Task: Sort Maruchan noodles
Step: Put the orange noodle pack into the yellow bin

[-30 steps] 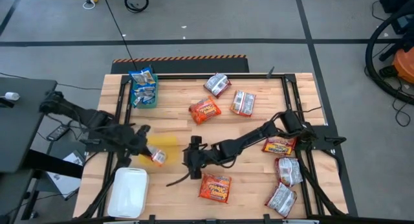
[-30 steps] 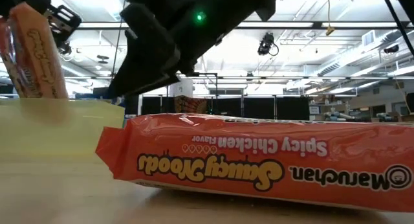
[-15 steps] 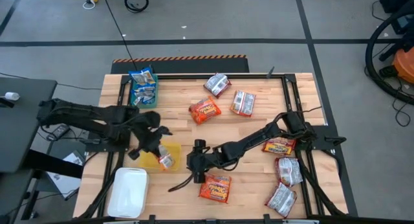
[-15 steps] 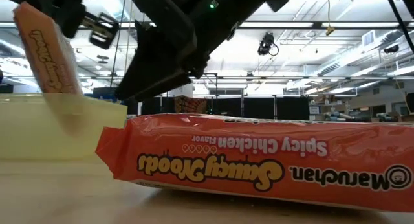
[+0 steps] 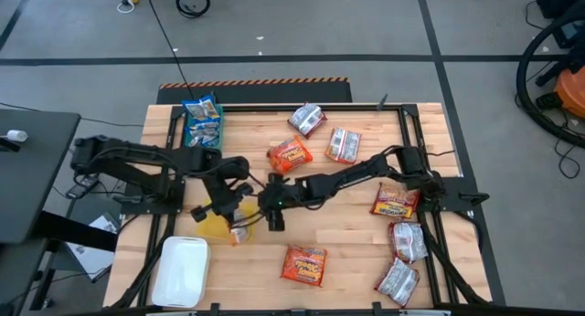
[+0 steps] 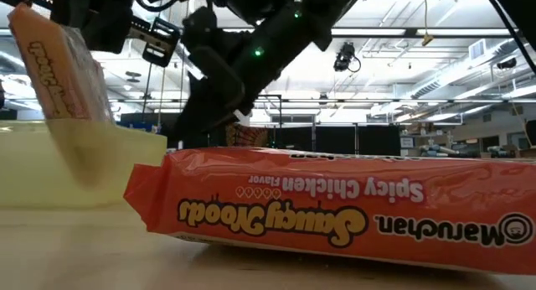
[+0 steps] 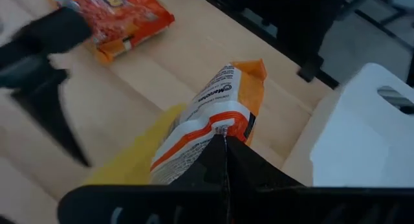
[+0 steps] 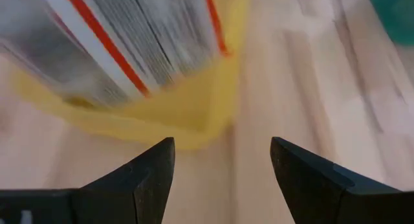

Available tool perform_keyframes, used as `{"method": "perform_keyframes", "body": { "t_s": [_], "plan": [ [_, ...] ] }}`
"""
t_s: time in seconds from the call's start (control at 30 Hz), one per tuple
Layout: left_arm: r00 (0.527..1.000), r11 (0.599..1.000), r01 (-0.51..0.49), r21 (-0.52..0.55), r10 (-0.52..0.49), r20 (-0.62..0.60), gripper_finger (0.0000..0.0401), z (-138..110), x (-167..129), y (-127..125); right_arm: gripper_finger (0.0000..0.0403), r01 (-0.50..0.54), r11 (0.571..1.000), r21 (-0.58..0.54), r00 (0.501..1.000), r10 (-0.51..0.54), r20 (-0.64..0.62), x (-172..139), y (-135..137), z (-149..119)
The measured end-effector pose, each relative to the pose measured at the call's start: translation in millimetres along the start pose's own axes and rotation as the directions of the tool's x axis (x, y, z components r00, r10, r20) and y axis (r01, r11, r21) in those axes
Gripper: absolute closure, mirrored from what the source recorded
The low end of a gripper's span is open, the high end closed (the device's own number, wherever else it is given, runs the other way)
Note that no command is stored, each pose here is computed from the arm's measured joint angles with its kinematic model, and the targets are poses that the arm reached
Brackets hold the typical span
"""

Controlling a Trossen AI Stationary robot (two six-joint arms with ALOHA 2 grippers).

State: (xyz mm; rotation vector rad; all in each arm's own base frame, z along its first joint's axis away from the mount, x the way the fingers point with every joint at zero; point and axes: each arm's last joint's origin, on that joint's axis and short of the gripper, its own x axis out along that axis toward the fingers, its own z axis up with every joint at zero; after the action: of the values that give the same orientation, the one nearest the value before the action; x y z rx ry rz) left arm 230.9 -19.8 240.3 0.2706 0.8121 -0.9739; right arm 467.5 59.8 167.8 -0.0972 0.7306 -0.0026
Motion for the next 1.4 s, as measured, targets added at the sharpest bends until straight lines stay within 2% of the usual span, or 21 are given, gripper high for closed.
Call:
{"method": "perform_keyframes", "body": {
  "t_s": [0.13, 0.27, 0.37, 0.53, 0.77, 0.87, 1.1, 1.4],
  "plan": [
    [0.999, 1.000, 0.018, 0.012, -0.017, -0.028, 0.0398, 5.8, -8.8, 4.8, 0.0142, -0.044, 0.999, 0.025, 0.999, 0.045, -0.021, -5.3, 12.2, -0.1],
    [1.000, 0.999, -0.004, 0.049, 0.005, -0.018, 0.0398, 8.2, -14.7, 11.2, 0.0142, -0.114, 0.992, 0.051, 0.993, 0.113, 0.027, 7.0, 25.6, -9.5],
    [1.000, 0.999, -0.005, 0.047, 0.006, -0.013, 0.0398, 6.3, -11.9, 17.4, 0.0142, -0.084, 0.995, 0.049, 0.994, 0.081, 0.073, 16.1, 27.2, -12.9],
    [1.000, 0.999, 0.030, 0.031, -0.031, 0.002, 0.0397, 3.6, -2.1, 26.9, 0.0142, -0.018, 1.000, 0.013, 0.994, 0.016, 0.112, 19.9, 15.2, -10.3],
    [0.999, 0.994, -0.044, 0.098, 0.043, 0.005, 0.0387, 5.2, 6.1, 41.2, 0.0142, -0.035, 0.999, 0.013, 0.990, 0.033, 0.138, 21.0, 4.7, -7.8],
    [0.997, 0.993, -0.072, 0.089, 0.074, -0.017, 0.0385, 4.6, 8.2, 45.3, 0.0142, -0.033, 0.999, 0.009, 0.990, 0.032, 0.136, 21.2, 5.5, -9.0],
    [0.979, 0.985, -0.173, -0.016, 0.170, -0.115, 0.0382, 1.2, 9.0, 49.3, 0.0142, -0.033, 0.999, 0.010, 0.991, 0.031, 0.130, 21.0, 7.6, -9.7],
    [0.974, 0.982, -0.185, -0.025, 0.180, -0.136, 0.0372, 0.8, 9.5, 48.7, 0.0142, -0.027, 1.000, 0.004, 0.992, 0.026, 0.123, 19.5, 13.7, -10.1]
  ]
}}
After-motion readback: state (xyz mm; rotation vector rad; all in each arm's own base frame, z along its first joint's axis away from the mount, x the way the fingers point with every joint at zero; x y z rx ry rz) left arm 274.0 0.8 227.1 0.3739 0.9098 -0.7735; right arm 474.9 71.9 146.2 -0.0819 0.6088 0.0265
